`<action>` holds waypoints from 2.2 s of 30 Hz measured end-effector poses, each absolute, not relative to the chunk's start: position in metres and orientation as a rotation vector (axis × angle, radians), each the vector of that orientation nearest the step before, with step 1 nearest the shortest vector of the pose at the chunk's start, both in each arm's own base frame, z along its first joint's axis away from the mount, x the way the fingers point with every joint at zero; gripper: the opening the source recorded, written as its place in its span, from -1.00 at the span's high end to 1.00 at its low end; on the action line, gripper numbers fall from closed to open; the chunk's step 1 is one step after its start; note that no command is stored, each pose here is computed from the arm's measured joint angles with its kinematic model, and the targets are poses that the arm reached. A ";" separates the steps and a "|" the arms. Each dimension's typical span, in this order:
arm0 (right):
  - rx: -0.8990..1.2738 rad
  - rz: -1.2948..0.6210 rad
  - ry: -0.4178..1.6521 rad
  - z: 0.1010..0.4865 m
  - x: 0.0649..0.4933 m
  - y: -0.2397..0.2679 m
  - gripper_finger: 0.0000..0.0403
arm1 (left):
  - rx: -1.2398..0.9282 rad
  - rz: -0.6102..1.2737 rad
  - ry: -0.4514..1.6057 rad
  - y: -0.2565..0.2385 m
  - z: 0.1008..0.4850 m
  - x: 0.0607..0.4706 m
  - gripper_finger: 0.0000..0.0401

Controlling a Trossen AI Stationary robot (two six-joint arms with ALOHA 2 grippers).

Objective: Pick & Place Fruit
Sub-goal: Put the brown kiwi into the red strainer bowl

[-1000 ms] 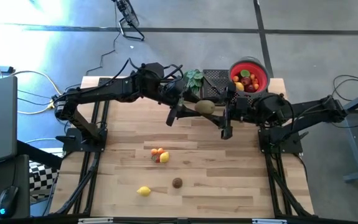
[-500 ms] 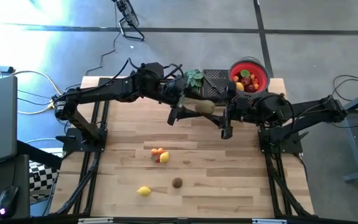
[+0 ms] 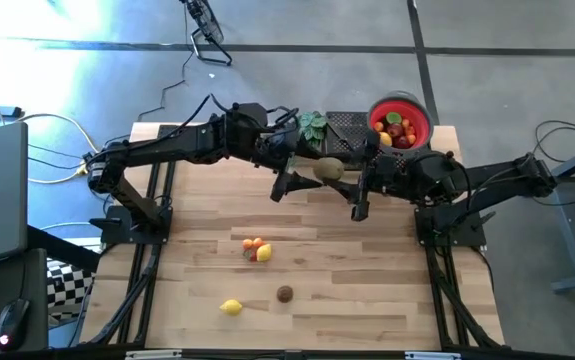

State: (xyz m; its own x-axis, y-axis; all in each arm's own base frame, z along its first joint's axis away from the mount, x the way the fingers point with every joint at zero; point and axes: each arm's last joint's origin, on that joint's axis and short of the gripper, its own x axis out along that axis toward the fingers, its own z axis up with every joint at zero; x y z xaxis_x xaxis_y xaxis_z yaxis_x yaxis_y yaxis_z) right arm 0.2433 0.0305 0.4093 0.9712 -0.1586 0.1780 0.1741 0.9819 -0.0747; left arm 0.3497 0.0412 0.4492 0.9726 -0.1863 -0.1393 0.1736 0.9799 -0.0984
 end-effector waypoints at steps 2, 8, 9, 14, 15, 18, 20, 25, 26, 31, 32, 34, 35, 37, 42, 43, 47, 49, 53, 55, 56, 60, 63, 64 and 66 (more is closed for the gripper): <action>-0.092 -0.179 -0.159 0.408 0.243 0.030 -0.13 | -0.056 -0.153 0.144 0.042 0.450 0.348 -0.63; -0.110 -0.301 -0.093 0.405 0.239 0.026 -0.13 | 0.006 -0.135 0.147 0.039 0.453 0.344 -0.63; -0.121 -0.326 -0.079 0.405 0.236 0.025 -0.13 | 0.018 -0.123 0.143 0.039 0.454 0.343 -0.63; -0.134 -0.455 -0.022 0.404 0.226 0.020 -0.13 | 0.015 -0.096 0.167 0.038 0.456 0.336 -0.63; -0.134 -0.487 -0.014 0.404 0.224 0.019 -0.13 | 0.017 -0.077 0.166 0.038 0.457 0.334 -0.63; -0.123 -0.578 0.017 0.405 0.213 0.015 -0.13 | 0.024 -0.072 0.148 0.035 0.458 0.325 -0.63; -0.113 -0.626 0.024 0.406 0.206 0.012 -0.13 | 0.027 -0.070 0.135 0.032 0.457 0.317 -0.63; -0.088 -0.731 0.021 0.409 0.195 0.002 -0.13 | 0.023 -0.063 0.122 0.029 0.441 0.292 -0.63; -0.091 -0.756 0.030 0.409 0.193 0.000 -0.13 | 0.024 -0.057 0.093 0.029 0.439 0.287 -0.63; -0.098 -0.905 0.077 0.405 0.189 -0.014 -0.13 | 0.013 -0.044 0.021 0.026 0.413 0.259 -0.63; -0.092 -0.928 0.087 0.403 0.189 -0.018 -0.13 | 0.007 -0.045 0.015 0.025 0.407 0.252 -0.63; -0.079 -0.972 0.113 0.399 0.190 -0.025 -0.13 | -0.001 -0.045 -0.026 0.024 0.398 0.244 -0.63; -0.072 -0.995 0.126 0.397 0.191 -0.029 -0.13 | -0.004 -0.045 -0.041 0.023 0.394 0.238 -0.63; -0.052 -1.043 0.149 0.393 0.190 -0.038 -0.13 | -0.008 -0.047 -0.047 0.022 0.383 0.230 -0.63; 0.003 -1.168 0.210 0.380 0.190 -0.061 -0.13 | -0.034 -0.050 -0.090 0.021 0.368 0.219 -0.63; 0.013 -1.192 0.227 0.377 0.191 -0.066 -0.13 | -0.039 -0.050 -0.082 0.021 0.365 0.218 -0.63; 0.048 -1.258 0.280 0.365 0.195 -0.084 -0.13 | -0.048 -0.050 -0.065 0.021 0.360 0.218 -0.63; 0.058 -1.284 0.320 0.358 0.198 -0.091 -0.13 | -0.049 -0.050 -0.064 0.021 0.359 0.218 -0.63; 0.059 -1.331 0.399 0.344 0.204 -0.104 -0.13 | -0.044 -0.049 -0.064 0.021 0.359 0.218 -0.63; 0.051 -1.353 0.441 0.338 0.207 -0.111 -0.13 | -0.044 -0.049 -0.064 0.021 0.359 0.218 -0.63; 0.046 -1.359 0.463 0.334 0.209 -0.113 -0.13 | -0.043 -0.049 -0.064 0.021 0.359 0.218 -0.63; 0.038 -1.386 0.521 0.325 0.213 -0.123 -0.13 | -0.044 -0.049 -0.064 0.021 0.359 0.218 -0.63; 0.032 -1.411 0.571 0.319 0.212 -0.130 -0.13 | -0.046 -0.049 -0.063 0.021 0.359 0.218 -0.63; 0.029 -1.420 0.592 0.317 0.211 -0.132 -0.13 | -0.047 -0.049 -0.063 0.021 0.359 0.218 -0.63; 0.029 -1.440 0.623 0.314 0.208 -0.137 -0.13 | -0.047 -0.049 -0.063 0.021 0.359 0.218 -0.63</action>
State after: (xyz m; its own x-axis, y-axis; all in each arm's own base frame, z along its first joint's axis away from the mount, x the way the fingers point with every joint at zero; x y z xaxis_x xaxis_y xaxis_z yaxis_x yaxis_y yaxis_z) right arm 0.2078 -0.1366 0.3138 0.0022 -0.9103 -0.4139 0.9249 0.1592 -0.3453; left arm 0.2182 0.0209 0.3593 0.9968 -0.0475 0.0637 0.0504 0.9977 -0.0455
